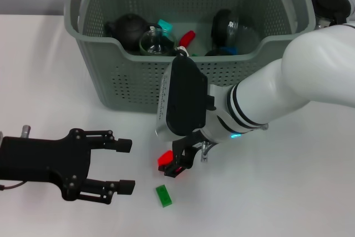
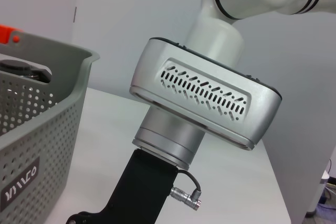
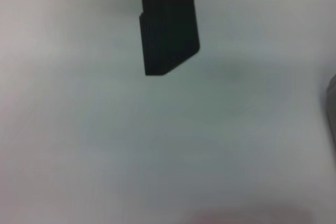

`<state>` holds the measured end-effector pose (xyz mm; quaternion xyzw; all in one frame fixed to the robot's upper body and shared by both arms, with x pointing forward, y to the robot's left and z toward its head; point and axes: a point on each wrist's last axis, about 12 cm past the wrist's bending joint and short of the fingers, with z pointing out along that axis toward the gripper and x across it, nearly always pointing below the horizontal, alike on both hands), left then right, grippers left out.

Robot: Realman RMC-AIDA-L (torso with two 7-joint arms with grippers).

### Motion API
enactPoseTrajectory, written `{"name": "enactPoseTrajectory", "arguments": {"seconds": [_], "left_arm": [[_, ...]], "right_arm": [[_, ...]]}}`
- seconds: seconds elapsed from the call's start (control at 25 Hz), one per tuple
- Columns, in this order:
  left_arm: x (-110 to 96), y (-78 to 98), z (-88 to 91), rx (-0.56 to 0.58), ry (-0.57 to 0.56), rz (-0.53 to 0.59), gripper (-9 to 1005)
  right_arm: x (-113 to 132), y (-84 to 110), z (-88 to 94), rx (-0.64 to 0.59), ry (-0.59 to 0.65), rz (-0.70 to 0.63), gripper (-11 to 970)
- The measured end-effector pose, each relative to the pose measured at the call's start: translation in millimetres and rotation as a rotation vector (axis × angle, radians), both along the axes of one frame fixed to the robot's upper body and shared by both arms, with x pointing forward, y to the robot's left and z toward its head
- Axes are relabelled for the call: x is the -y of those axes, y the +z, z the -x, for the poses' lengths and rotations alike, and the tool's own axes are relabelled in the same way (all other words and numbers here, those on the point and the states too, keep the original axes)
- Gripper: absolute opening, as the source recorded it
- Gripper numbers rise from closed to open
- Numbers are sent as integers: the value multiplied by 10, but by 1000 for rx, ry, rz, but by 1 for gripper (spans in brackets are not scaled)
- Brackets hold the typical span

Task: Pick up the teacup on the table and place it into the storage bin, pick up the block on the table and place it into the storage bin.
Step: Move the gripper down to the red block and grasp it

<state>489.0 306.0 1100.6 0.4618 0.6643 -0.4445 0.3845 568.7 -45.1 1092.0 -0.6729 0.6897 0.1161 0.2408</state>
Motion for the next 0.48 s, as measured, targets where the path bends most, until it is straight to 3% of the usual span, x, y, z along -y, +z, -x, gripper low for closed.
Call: {"name": "enactPoseTrajectory", "arguments": {"seconds": [0.48], "left_arm": [[-3,-2,4,-6,3,1,810]], "right_arm": [[73,9,-13,-22,-1,25,807]]}}
